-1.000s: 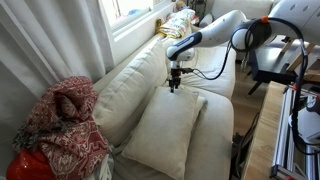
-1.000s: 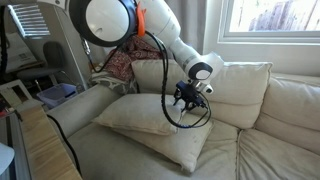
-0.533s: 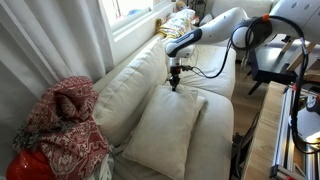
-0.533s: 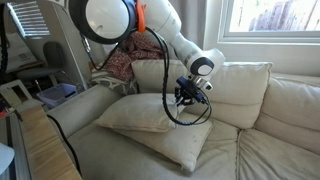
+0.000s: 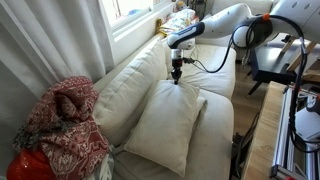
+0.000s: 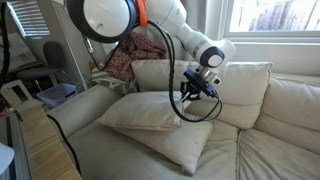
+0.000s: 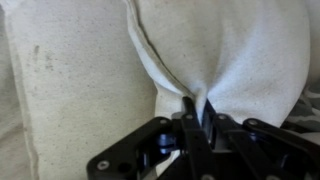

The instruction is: Move the top white pillow on the left to the right

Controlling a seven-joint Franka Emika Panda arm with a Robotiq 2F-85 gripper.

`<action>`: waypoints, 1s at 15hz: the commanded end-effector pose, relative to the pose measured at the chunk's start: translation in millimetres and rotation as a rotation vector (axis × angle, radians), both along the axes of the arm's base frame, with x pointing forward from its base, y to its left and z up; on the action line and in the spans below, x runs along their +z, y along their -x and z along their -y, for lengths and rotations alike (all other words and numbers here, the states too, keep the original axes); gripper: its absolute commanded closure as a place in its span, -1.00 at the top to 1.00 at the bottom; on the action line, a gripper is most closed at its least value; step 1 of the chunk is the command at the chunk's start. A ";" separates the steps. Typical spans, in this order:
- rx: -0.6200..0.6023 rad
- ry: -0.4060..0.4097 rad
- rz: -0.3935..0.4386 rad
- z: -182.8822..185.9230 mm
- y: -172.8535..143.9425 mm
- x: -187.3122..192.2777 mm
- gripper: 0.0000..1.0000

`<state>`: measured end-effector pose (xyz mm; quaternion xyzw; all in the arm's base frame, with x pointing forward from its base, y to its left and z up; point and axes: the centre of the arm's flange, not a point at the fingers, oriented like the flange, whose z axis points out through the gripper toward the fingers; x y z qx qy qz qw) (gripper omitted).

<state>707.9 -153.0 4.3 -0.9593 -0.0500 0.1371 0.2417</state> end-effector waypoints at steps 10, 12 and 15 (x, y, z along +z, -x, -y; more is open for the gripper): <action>-0.264 0.439 0.204 255.4 20.2 184.3 -0.94; -0.332 0.505 0.238 296.9 29.9 216.3 -0.94; -0.411 0.587 0.312 336.8 40.2 250.2 -0.94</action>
